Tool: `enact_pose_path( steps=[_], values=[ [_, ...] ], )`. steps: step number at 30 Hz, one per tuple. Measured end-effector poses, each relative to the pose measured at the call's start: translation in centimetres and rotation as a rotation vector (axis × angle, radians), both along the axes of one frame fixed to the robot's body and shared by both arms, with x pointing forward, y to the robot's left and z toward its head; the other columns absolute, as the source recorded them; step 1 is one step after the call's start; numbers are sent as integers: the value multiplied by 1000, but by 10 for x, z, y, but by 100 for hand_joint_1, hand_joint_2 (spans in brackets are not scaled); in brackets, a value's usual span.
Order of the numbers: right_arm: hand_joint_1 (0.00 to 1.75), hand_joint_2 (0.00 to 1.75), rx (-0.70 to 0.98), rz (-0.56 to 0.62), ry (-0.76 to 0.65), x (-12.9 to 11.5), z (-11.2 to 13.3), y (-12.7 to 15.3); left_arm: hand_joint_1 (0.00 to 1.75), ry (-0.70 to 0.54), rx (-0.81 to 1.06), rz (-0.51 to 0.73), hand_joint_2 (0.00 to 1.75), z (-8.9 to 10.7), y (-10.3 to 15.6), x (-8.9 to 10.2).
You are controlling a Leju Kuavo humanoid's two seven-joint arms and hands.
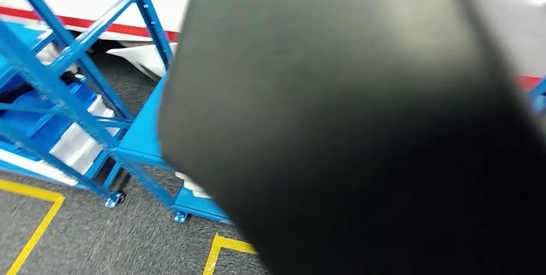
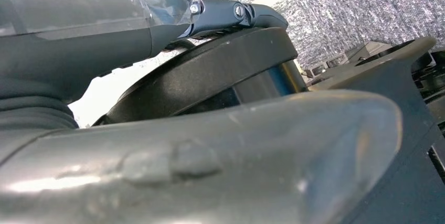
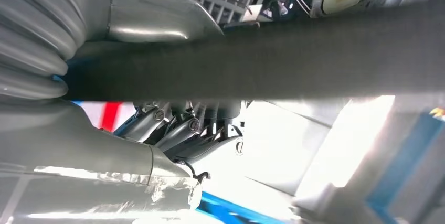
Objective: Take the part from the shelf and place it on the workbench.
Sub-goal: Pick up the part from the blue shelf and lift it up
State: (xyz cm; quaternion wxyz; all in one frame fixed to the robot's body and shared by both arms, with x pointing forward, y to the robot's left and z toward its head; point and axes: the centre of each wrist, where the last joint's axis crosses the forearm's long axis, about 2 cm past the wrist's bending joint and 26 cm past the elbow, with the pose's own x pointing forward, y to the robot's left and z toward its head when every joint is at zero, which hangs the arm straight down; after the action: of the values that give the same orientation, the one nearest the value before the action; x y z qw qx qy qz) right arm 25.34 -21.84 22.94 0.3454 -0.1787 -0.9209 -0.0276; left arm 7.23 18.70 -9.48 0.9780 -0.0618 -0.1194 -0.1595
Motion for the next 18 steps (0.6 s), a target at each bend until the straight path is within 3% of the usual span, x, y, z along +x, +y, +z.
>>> enact_pose_path(
  steps=[18],
  values=[
    [175, 175, 74, -1, 114, -5, -10, 1, 0, 22, -1, -12, 0, 0, 2, 1]
  ],
)
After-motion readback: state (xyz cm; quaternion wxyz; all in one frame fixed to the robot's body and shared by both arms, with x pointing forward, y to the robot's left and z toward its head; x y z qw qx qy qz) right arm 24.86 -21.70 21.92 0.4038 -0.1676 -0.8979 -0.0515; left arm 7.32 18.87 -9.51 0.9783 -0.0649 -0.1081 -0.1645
